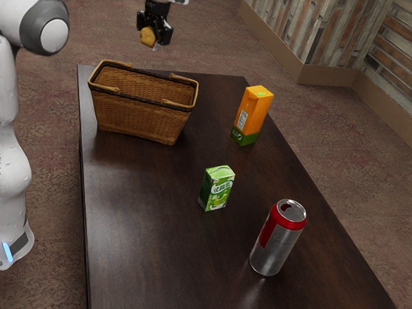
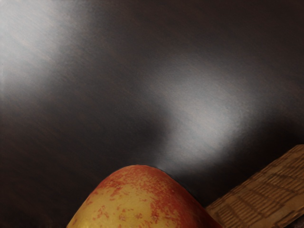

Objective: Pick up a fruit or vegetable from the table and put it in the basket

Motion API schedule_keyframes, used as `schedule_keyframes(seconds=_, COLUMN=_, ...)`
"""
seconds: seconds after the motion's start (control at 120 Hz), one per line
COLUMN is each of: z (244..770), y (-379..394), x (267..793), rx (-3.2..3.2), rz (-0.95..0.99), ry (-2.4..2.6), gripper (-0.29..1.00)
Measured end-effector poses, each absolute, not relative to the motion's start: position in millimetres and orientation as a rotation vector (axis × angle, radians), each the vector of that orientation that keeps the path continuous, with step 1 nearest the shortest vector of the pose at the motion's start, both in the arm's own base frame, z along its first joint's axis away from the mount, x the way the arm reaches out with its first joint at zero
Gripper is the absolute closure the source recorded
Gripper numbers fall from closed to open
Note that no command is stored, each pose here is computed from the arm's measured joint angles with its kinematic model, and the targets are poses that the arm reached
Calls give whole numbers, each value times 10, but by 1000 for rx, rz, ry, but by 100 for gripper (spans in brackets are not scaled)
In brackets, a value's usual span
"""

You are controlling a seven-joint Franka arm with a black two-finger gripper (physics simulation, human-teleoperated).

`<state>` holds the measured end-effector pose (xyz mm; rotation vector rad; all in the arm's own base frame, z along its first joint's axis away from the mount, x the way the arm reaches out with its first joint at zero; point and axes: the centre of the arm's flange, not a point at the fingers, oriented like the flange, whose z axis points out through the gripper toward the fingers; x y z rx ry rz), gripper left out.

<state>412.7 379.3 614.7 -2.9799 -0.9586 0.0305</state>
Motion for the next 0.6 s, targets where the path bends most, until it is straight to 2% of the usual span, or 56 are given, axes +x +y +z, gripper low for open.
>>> schedule_keyframes(seconds=0.333, z=6015, y=3230, x=4368, rx=-3059, rz=102, ry=-789, gripper=50)
schedule_keyframes(seconds=0.4, z=6048, y=2841, x=4482, rx=-3092, rz=97, ry=-672, gripper=49)
schedule_keyframes(seconds=0.517, z=5996, y=1671, x=4887, rx=-3151, rz=120, ry=-297, gripper=50)
schedule_keyframes(seconds=0.6, z=6004, y=1646, x=4854, rx=-3152, rz=117, ry=-290, gripper=50)
